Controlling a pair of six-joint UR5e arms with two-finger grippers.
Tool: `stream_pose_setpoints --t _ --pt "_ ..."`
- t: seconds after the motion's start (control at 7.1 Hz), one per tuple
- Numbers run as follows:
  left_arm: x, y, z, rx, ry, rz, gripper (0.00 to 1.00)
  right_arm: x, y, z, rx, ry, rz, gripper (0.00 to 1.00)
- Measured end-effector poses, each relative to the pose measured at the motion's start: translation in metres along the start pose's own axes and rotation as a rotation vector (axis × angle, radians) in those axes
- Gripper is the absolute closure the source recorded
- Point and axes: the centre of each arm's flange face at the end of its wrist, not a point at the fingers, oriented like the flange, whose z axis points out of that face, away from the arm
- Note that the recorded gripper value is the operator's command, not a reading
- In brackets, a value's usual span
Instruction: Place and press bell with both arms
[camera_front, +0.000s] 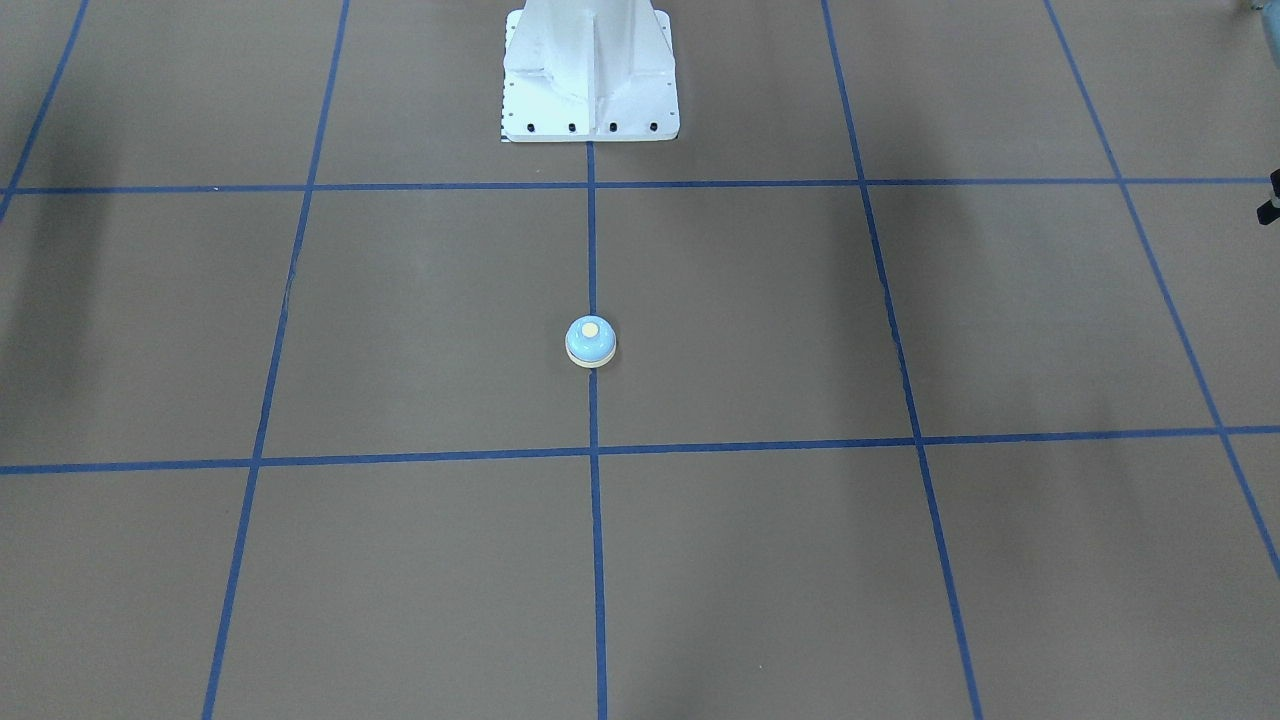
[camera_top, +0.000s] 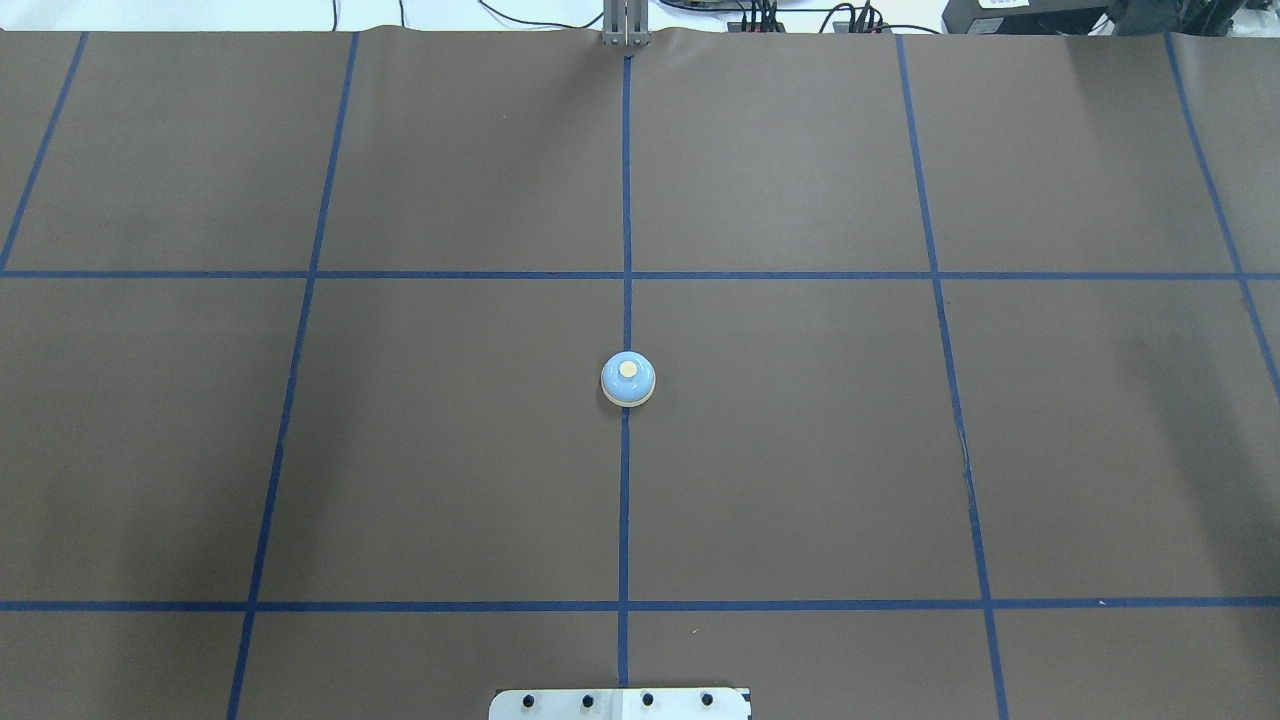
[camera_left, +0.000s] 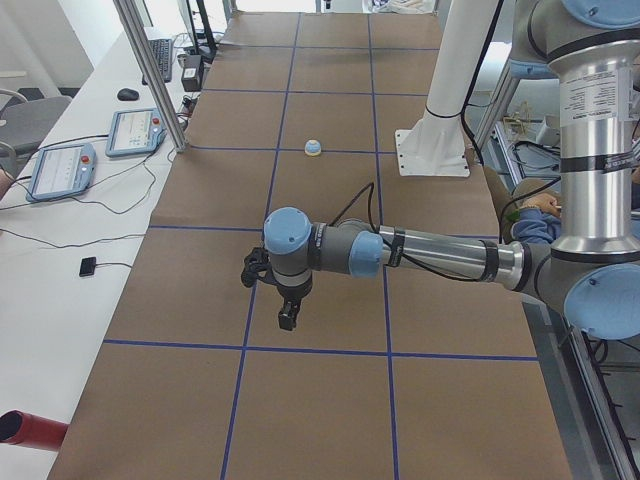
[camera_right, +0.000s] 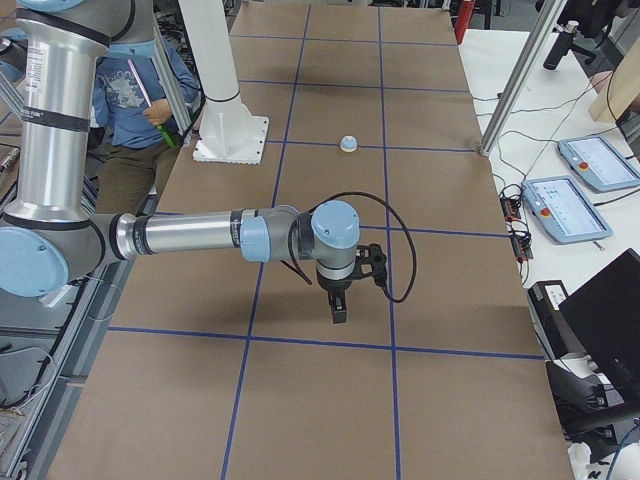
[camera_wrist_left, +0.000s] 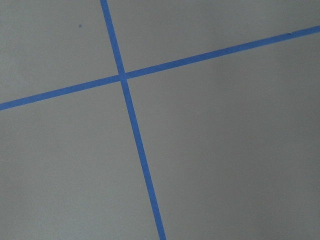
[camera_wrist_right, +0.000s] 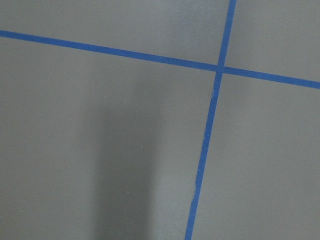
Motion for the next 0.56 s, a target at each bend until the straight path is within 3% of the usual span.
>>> stream_pose_setpoints --t 0.56 --pt "0.0003 -0.0008 -0.0035 0.008 -0.004 -0.007 0.01 -0.0029 -0.0043 -0.0042 0.022 0.012 -0.016 0.0"
